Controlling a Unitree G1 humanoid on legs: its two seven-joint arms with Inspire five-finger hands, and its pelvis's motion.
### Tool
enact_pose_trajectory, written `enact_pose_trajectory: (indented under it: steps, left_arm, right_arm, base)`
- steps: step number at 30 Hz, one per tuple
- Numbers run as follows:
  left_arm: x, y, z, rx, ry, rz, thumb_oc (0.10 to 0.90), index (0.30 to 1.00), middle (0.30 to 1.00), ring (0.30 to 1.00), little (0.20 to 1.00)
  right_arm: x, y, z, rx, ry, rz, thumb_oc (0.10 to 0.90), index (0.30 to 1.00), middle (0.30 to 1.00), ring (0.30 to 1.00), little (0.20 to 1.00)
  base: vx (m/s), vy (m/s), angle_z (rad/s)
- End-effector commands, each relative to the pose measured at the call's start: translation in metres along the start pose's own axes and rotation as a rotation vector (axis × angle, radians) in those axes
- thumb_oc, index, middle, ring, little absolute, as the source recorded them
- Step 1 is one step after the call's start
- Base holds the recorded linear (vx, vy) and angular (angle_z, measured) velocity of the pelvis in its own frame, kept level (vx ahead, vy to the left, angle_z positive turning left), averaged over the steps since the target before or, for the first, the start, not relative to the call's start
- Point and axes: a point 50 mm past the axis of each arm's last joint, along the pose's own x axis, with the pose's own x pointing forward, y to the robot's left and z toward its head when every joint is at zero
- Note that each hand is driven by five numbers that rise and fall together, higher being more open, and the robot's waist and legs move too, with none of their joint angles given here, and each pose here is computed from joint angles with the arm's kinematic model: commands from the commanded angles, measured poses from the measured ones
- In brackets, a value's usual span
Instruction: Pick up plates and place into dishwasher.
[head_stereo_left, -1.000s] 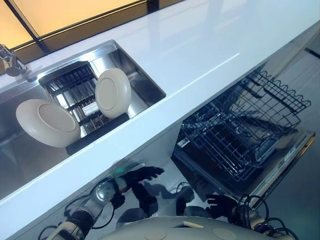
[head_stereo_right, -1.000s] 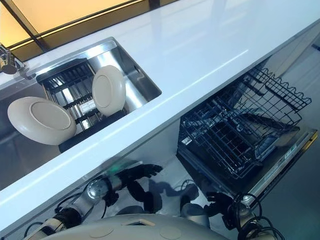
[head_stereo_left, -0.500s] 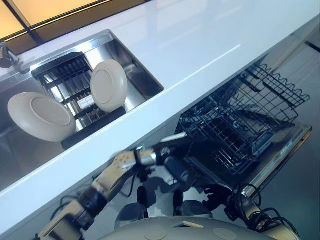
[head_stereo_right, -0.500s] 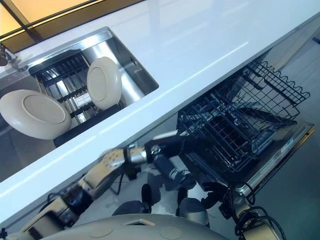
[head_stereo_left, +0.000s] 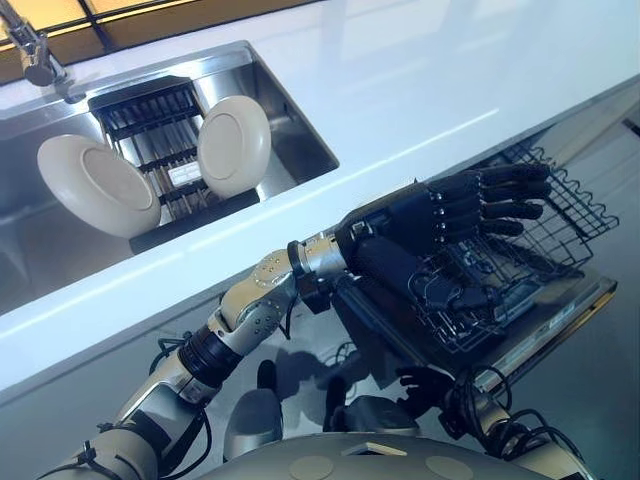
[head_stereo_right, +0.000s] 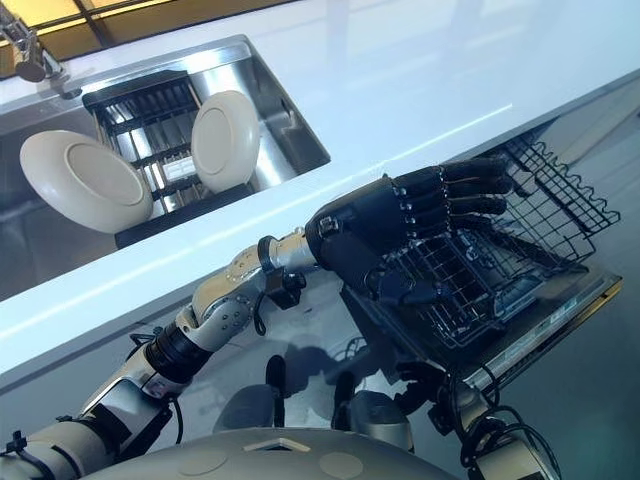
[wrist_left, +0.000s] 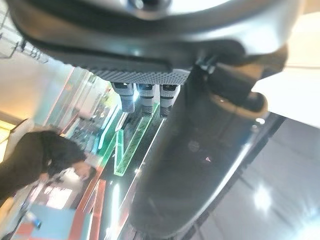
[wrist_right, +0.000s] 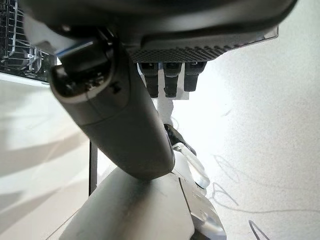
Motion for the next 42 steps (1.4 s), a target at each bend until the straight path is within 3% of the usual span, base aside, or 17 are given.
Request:
enact_pose_trajectory:
  steps: [1, 5, 7, 12, 19, 31, 36, 42]
  left_arm:
    - [0.023, -0.026, 0.042, 0.171, -0.249, -0.086, 0.8, 0.9, 0.9, 0.9, 0.9]
    - [0.012, -0.011, 0.045, 0.255, -0.245, 0.067, 0.8, 0.9, 0.9, 0.9, 0.9]
    - [-0.011, 0.009, 0.052, 0.34, -0.258, 0.276, 0.8, 0.9, 0.9, 0.9, 0.9]
    - [-0.067, 0.028, 0.082, 0.436, -0.33, 0.538, 0.8, 0.9, 0.9, 0.9, 0.9]
    - [-0.139, 0.012, 0.136, 0.774, -0.467, 0.802, 0.8, 0.9, 0.9, 0.9, 0.9]
    - [-0.184, -0.01, 0.194, 1.218, -0.544, 1.107, 0.8, 0.9, 0.9, 0.9, 0.9]
    - [-0.201, -0.01, 0.207, 1.385, -0.485, 1.241, 0.8, 0.9, 0.9, 0.9, 0.9]
    - [-0.219, 0.002, 0.217, 1.657, -0.141, 1.371, 0.8, 0.9, 0.9, 0.9, 0.9]
  right_arm:
    - [0.003, -0.006, 0.042, -0.002, -0.155, -0.017, 0.8, 0.9, 0.9, 0.9, 0.9]
    - [0.003, -0.004, 0.031, -0.022, -0.099, -0.005, 0.8, 0.9, 0.9, 0.9, 0.9]
    - [0.002, -0.002, 0.019, -0.04, -0.044, 0.01, 0.8, 0.9, 0.9, 0.9, 0.9]
    - [-0.001, -0.001, -0.003, -0.046, 0.024, 0.02, 0.8, 0.9, 0.9, 0.9, 0.9]
    - [-0.007, 0.006, -0.034, 0.011, 0.063, -0.006, 0.8, 0.9, 0.9, 0.9, 0.9]
    - [-0.006, 0.016, -0.036, -0.016, 0.063, 0.015, 0.8, 0.9, 0.9, 0.9, 0.9]
    - [-0.007, 0.016, -0.038, -0.032, 0.078, 0.021, 0.8, 0.9, 0.9, 0.9, 0.9]
    - [-0.008, 0.009, -0.037, -0.056, 0.086, 0.027, 0.8, 0.9, 0.9, 0.9, 0.9]
  base:
    - [-0.01, -0.02, 0.07]
    - [0.03, 0.014, 0.06]
    - [0.09, 0.051, 0.08]
    - [0.09, 0.087, 0.06]
    - [0.05, 0.089, 0.24]
    - [0.06, 0.051, 0.22]
    - [0.07, 0.059, 0.09]
    - [0.06, 0.059, 0.0]
